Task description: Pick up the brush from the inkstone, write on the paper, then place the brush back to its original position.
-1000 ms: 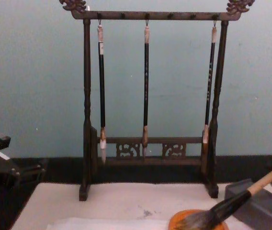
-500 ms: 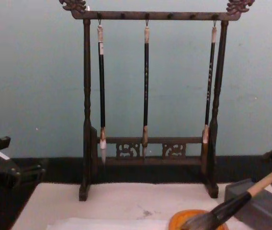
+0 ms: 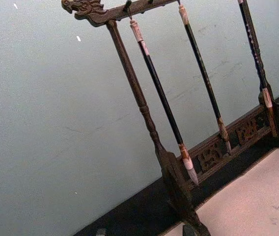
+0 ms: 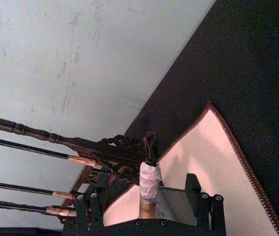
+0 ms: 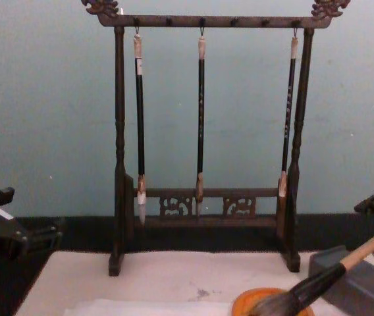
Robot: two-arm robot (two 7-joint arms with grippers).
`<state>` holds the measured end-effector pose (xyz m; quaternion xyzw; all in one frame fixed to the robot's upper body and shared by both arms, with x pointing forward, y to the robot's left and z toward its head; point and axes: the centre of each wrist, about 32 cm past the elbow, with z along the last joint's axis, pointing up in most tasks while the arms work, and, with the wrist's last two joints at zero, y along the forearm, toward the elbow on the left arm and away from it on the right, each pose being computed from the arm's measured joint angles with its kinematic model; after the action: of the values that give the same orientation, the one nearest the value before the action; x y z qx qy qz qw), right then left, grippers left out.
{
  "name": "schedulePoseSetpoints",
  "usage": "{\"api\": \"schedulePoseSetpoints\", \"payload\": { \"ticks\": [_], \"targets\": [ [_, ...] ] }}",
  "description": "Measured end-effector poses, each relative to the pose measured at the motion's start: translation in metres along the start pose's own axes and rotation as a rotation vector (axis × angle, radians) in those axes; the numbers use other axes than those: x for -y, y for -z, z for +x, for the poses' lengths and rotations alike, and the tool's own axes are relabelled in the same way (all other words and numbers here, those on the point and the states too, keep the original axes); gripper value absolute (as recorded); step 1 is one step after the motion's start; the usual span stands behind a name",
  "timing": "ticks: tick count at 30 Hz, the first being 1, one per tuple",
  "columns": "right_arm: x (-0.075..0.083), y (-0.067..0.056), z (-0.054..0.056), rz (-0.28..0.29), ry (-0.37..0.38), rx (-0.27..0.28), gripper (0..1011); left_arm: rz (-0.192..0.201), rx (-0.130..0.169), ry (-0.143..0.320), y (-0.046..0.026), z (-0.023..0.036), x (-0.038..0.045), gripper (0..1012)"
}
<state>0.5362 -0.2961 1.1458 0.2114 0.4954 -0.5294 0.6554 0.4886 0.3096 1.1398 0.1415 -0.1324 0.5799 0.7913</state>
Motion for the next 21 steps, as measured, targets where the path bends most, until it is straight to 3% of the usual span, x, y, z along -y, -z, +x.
{"api": "schedulePoseSetpoints", "payload": {
  "ticks": [13, 21],
  "targets": [
    [0.015, 0.003, -0.009, -0.003, -0.012, -0.01, 1000, 0.0, 0.0, 0.0, 0.0, 0.0, 0.0, 1010],
    [0.042, 0.007, -0.013, 0.014, 0.035, -0.008, 1000, 0.0, 0.0, 0.0, 0.0, 0.0, 0.0, 1010]
  ]
}}
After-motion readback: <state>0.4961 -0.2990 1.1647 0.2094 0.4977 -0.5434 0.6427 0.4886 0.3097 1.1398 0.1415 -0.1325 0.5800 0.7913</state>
